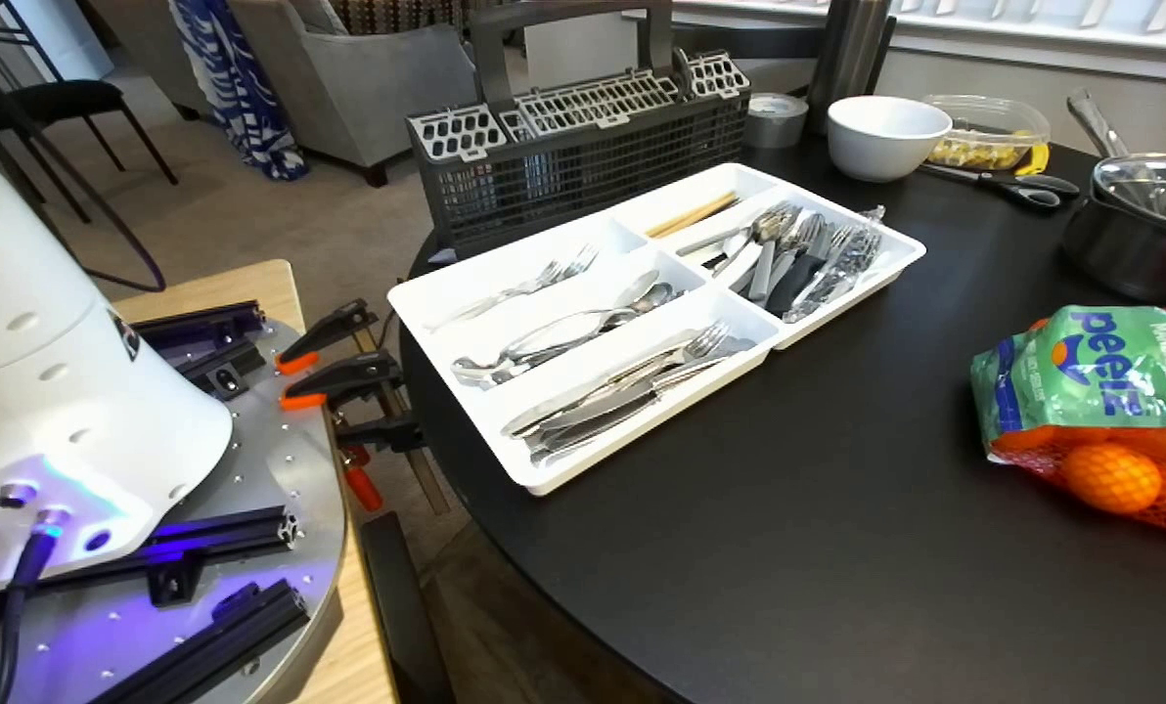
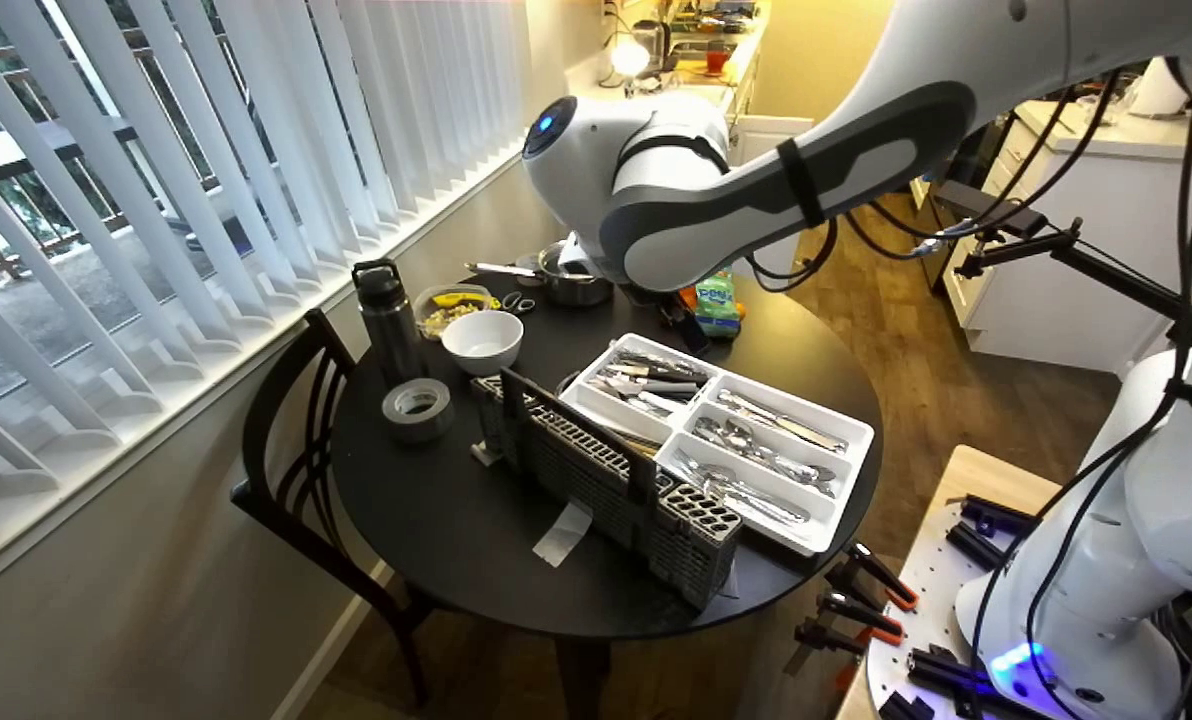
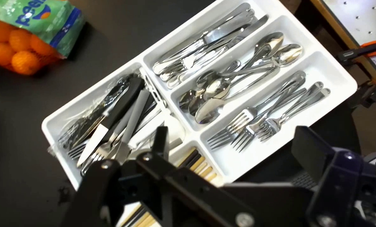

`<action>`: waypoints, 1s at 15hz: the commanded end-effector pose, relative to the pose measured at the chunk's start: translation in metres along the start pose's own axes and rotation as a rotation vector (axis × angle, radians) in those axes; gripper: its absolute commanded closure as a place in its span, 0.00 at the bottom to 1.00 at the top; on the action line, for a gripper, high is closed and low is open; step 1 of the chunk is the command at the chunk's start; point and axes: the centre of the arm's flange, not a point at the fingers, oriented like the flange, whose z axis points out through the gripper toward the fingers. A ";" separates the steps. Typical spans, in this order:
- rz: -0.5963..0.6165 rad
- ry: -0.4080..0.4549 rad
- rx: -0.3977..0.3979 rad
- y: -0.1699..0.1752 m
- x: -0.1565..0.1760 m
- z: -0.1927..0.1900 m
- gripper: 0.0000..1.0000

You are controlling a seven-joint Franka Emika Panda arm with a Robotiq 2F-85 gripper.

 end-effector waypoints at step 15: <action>-0.224 0.418 -0.265 -0.004 0.003 -0.027 0.00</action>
